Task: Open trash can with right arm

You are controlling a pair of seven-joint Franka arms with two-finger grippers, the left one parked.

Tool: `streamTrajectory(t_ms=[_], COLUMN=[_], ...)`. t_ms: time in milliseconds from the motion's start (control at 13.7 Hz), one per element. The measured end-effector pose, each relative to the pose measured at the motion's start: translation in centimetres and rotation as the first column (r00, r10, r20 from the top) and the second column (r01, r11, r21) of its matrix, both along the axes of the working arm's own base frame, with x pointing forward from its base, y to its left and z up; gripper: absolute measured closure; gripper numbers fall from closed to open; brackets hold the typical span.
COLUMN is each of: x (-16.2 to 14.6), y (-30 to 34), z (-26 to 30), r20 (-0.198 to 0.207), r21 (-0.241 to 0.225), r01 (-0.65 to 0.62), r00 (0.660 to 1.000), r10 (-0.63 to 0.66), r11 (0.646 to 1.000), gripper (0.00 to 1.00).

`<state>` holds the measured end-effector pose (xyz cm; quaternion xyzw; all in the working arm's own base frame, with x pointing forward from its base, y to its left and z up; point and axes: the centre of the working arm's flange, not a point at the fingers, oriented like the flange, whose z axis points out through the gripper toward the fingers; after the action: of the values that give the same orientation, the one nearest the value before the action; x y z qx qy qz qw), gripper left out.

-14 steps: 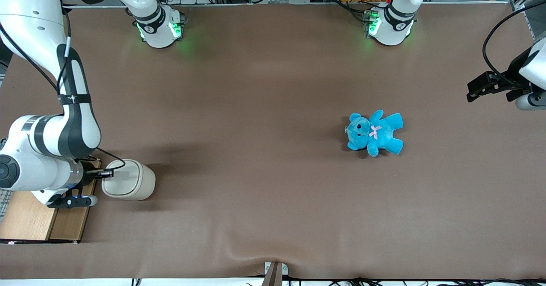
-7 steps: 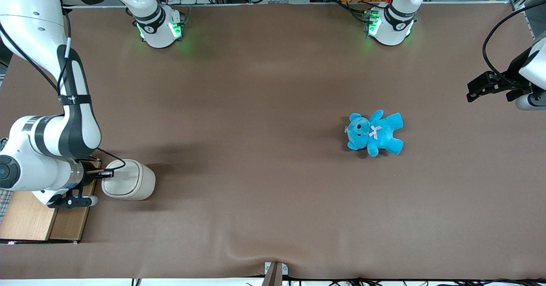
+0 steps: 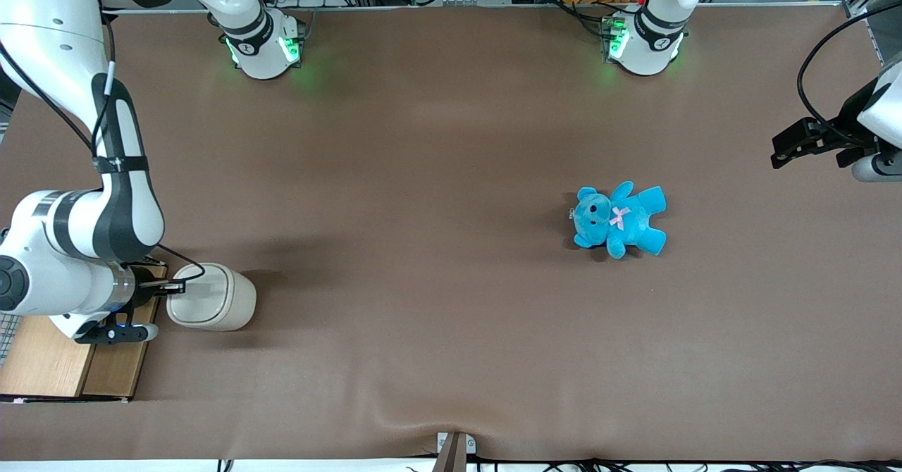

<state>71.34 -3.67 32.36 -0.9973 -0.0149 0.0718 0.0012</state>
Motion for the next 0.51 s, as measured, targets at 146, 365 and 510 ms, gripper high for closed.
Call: streamTrajectory(t_ms=[146, 365, 510], x=[0.1, -0.8, -2.1], y=[0.5, 0.5, 0.4], z=[2.6, 8.5, 12.4], r20=[0.033, 0.065, 0.067], r21=[-0.001, -0.001, 0.001], r01=[-0.007, -0.007, -0.004], r00=[0.999, 0.998, 0.998], r10=[0.007, 0.007, 0.004], r11=[1.000, 1.000, 1.000], gripper=[0.99, 0.99, 0.99])
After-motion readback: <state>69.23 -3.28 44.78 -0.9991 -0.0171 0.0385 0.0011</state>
